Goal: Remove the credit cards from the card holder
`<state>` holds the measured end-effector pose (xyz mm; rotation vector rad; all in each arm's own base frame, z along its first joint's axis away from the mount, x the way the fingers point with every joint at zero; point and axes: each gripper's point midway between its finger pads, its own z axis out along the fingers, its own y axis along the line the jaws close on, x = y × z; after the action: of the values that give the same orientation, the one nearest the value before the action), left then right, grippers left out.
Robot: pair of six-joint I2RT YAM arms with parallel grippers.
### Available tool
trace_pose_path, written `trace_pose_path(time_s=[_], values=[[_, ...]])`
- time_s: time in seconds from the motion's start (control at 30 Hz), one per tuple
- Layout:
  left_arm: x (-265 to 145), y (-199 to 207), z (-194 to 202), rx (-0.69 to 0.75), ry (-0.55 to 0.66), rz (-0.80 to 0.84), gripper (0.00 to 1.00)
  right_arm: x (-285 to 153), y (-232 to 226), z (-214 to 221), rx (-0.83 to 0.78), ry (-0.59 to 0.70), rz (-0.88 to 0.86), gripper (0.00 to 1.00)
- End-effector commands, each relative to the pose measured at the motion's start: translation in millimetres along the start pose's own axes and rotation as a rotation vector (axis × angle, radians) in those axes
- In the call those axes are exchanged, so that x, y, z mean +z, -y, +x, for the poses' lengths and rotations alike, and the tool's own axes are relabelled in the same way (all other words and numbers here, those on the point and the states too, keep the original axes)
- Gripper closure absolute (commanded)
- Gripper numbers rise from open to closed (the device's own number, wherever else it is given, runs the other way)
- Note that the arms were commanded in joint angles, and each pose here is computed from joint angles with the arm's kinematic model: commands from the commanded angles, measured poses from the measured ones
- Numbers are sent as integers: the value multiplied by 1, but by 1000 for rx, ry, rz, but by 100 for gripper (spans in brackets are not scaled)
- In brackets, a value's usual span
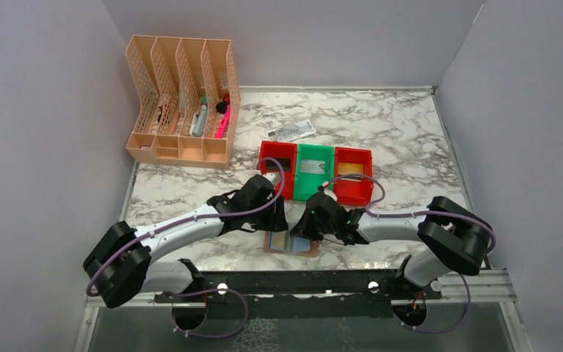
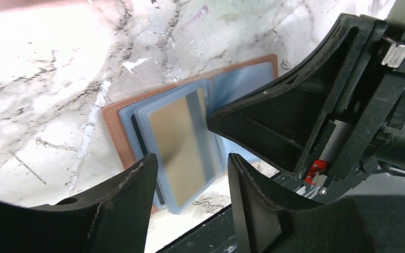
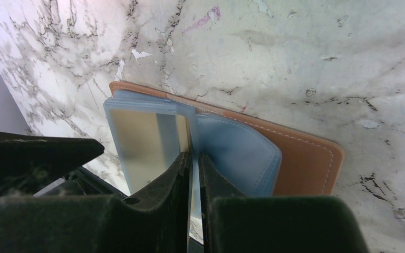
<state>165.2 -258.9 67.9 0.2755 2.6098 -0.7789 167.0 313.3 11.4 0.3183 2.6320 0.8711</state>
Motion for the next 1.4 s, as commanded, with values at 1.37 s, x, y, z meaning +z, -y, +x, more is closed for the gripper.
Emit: trace_pose_path(time_s=[1.37], values=[[16, 23, 10, 9, -52, 131, 55, 0, 93, 31, -30, -87, 278, 83]])
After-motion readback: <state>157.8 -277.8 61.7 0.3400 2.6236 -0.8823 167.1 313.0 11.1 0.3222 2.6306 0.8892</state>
